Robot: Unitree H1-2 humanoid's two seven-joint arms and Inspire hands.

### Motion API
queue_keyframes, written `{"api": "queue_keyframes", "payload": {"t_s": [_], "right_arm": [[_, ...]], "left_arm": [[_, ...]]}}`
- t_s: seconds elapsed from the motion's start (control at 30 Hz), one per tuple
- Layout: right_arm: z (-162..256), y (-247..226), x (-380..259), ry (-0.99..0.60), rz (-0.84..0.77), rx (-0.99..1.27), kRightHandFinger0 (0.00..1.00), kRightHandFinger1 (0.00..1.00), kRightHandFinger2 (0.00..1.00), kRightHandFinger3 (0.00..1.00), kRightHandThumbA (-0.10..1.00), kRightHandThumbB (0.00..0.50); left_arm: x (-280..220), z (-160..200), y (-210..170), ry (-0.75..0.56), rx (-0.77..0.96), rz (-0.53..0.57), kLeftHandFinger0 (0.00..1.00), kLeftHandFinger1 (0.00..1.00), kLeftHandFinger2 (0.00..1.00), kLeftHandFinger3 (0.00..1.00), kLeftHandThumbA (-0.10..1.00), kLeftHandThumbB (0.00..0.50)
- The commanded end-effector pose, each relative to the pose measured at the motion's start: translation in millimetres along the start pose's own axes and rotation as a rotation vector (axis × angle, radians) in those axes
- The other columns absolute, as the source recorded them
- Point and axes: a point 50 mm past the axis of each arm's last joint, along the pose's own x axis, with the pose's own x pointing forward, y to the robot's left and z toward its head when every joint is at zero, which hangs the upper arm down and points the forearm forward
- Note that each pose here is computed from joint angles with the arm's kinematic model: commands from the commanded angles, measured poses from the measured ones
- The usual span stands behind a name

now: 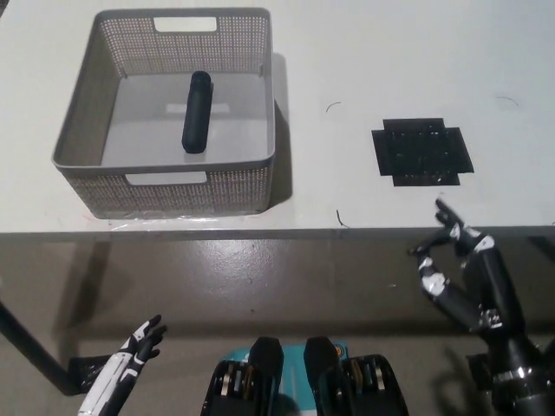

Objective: Use the right hand to pick up a electric screw driver and put it into a container on the left side

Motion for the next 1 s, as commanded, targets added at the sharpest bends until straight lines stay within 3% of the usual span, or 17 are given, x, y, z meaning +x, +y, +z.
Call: {"api": "queue_keyframes", "payload": {"t_s": [0.0,0.03,0.07,0.1,0.2,0.27,0.33,0.37,0.4,0.43,0.47,0.5,0.53,0.57,0.6,0.7,0.97], "right_arm": [[1,0,-2,-0.01,0.068,-0.074,1.0,1.0,1.0,1.0,0.05,0.288],[0,0,-3,0.0,0.055,-0.098,1.0,1.0,1.0,1.0,-0.08,0.26],[-4,-1,-6,0.012,0.034,-0.102,1.0,1.0,1.0,1.0,-0.1,0.19],[-6,-2,-6,0.012,0.032,-0.086,1.0,1.0,1.0,1.0,-0.1,0.186],[-7,-6,-8,0.05,0.005,-0.063,1.0,1.0,1.0,1.0,-0.09,0.304],[-8,-9,-8,0.054,-0.084,0.013,1.0,1.0,1.0,1.0,0.15,0.333],[-10,-10,-8,0.041,-0.13,0.068,1.0,0.98,0.91,0.68,0.2,0.32],[-11,-12,-7,0.035,-0.183,0.079,0.65,0.63,0.58,0.34,0.18,0.327],[-12,-12,-7,0.033,-0.198,0.076,0.56,0.59,0.59,0.34,0.16,0.327],[-13,-14,-5,0.035,-0.224,0.042,0.48,0.59,0.77,0.29,0.17,0.309],[-14,-14,-5,0.035,-0.227,0.035,0.6,0.77,0.93,0.23,0.19,0.302],[-16,-15,-6,0.045,-0.214,0.041,0.86,0.95,1.0,0.23,0.26,0.324],[-16,-16,-5,0.048,-0.207,0.046,0.97,1.0,0.96,0.2,0.29,0.33],[-16,-18,-6,0.069,-0.161,0.036,1.0,1.0,1.0,0.33,0.44,0.343],[-19,-21,-6,0.127,-0.067,0.013,1.0,1.0,1.0,1.0,0.7,0.427],[-26,-24,-16,0.166,0.033,0.028,1.0,1.0,1.0,1.0,0.77,0.499],[-27,-25,-14,0.148,0.041,0.061,1.0,1.0,1.0,1.0,0.86,0.5]], "left_arm": [[4,8,8,-0.069,-0.002,0.047,1.0,1.0,1.0,1.0,0.99,0.272],[4,8,8,-0.069,-0.002,0.046,1.0,1.0,1.0,1.0,0.99,0.277],[6,7,8,-0.069,-0.006,0.046,1.0,1.0,1.0,1.0,0.99,0.272],[6,7,8,-0.069,-0.006,0.047,1.0,1.0,1.0,1.0,0.99,0.274],[7,6,8,-0.073,0.007,0.049,1.0,1.0,1.0,1.0,0.99,0.281],[7,6,8,-0.073,0.002,0.051,1.0,1.0,1.0,1.0,0.99,0.277],[7,6,8,-0.072,0.0,0.055,1.0,1.0,1.0,1.0,0.98,0.279],[7,6,7,-0.067,0.006,0.056,1.0,1.0,1.0,1.0,0.99,0.28],[7,6,7,-0.065,0.008,0.058,1.0,1.0,1.0,1.0,0.99,0.28],[7,6,9,-0.065,0.005,0.056,1.0,1.0,1.0,1.0,0.99,0.285],[6,5,9,-0.065,0.004,0.057,1.0,1.0,1.0,1.0,0.99,0.283],[5,5,9,-0.064,0.001,0.056,1.0,1.0,1.0,1.0,1.0,0.279],[5,5,9,-0.064,0.0,0.056,1.0,1.0,1.0,1.0,1.0,0.279],[6,4,9,-0.066,-0.001,0.057,1.0,1.0,1.0,1.0,1.0,0.279],[6,4,9,-0.065,0.003,0.059,1.0,1.0,1.0,1.0,1.0,0.278],[-1,0,7,-0.052,0.004,0.06,1.0,1.0,1.0,1.0,1.0,0.276],[-4,-4,8,-0.047,0.006,0.073,1.0,1.0,1.0,1.0,1.0,0.299]]}}
